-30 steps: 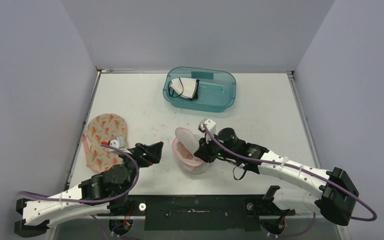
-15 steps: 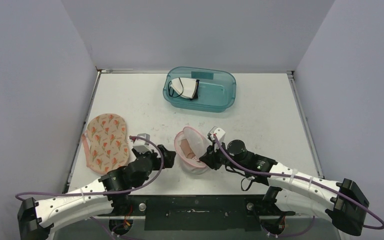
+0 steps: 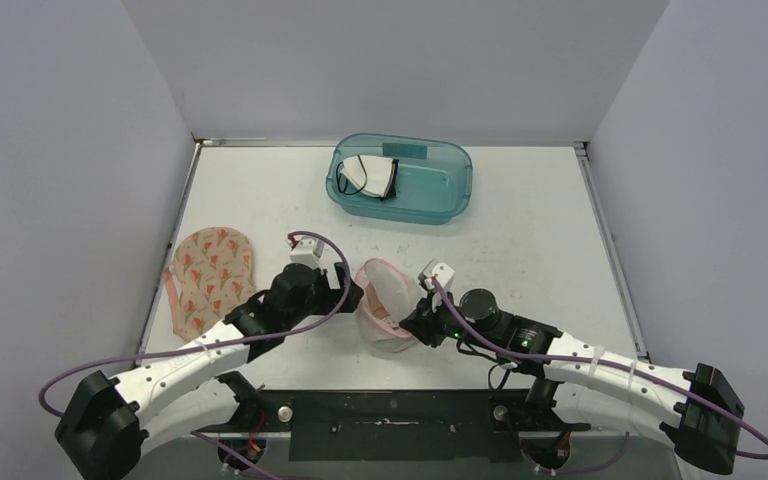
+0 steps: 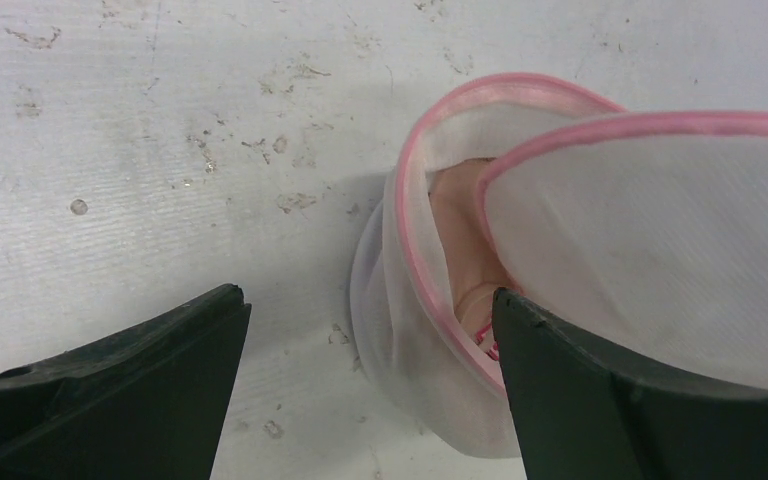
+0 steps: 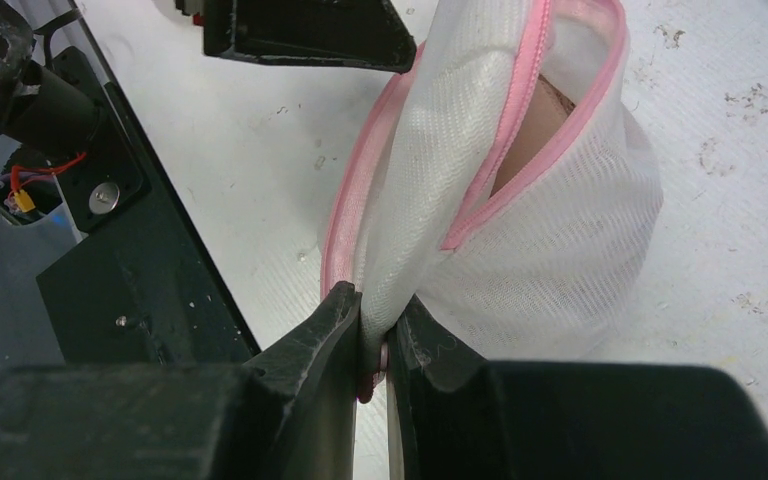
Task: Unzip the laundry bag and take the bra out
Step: Open the laundry bag at the center of the board.
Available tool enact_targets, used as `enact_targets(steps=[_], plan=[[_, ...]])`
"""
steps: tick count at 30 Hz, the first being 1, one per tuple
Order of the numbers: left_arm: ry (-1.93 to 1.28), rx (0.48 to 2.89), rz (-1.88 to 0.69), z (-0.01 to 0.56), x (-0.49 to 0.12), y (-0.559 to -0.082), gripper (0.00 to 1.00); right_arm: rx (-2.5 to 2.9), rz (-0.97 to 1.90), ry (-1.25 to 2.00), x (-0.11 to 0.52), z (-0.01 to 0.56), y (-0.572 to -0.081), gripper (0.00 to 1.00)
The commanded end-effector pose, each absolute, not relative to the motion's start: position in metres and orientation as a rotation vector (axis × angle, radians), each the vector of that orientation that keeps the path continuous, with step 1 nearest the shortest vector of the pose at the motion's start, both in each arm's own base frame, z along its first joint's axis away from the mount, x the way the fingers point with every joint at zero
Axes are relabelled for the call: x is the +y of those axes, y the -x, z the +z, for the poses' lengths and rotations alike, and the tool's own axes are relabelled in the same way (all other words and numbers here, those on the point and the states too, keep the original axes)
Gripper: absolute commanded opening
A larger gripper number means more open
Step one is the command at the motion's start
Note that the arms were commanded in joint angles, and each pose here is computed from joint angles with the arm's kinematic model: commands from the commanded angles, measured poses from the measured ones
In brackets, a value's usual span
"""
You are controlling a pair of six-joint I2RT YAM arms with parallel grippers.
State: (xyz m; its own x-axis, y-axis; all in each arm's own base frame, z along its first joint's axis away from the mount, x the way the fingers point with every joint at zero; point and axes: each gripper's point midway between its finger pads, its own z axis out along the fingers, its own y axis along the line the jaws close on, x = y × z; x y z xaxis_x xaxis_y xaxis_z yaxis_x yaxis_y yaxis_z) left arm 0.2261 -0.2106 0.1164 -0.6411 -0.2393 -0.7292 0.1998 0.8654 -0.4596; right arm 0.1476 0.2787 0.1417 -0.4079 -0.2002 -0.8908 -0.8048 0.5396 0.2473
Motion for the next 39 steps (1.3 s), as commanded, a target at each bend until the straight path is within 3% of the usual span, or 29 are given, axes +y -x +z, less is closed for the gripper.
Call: enact_targets(steps=[1,16,23,26,34,39], plan=[[-0.018,2.077,-0.788,0.148,-0.227,-0.247,0.90,1.850,0.897,0.802,0.282,0.154,-0.146,0.05],[-0.076,2.080,-0.825,0.137,-0.255,-0.280,0.64,1.819,0.934,0.798,0.281,0.159,-0.137,0.05],[-0.079,2.123,-0.839,0.119,-0.258,-0.277,0.24,1.808,0.939,0.781,0.279,0.161,-0.136,0.05],[-0.078,2.112,-0.866,0.120,-0.258,-0.273,0.02,1.798,0.930,0.756,0.278,0.164,-0.140,0.05],[0.100,1.884,-0.918,0.179,-0.228,-0.265,0.00,1.668,1.002,0.628,0.298,0.212,-0.162,0.05],[0.260,1.685,-0.928,0.209,-0.193,-0.255,0.00,1.592,1.188,0.594,0.320,0.241,-0.186,0.05]])
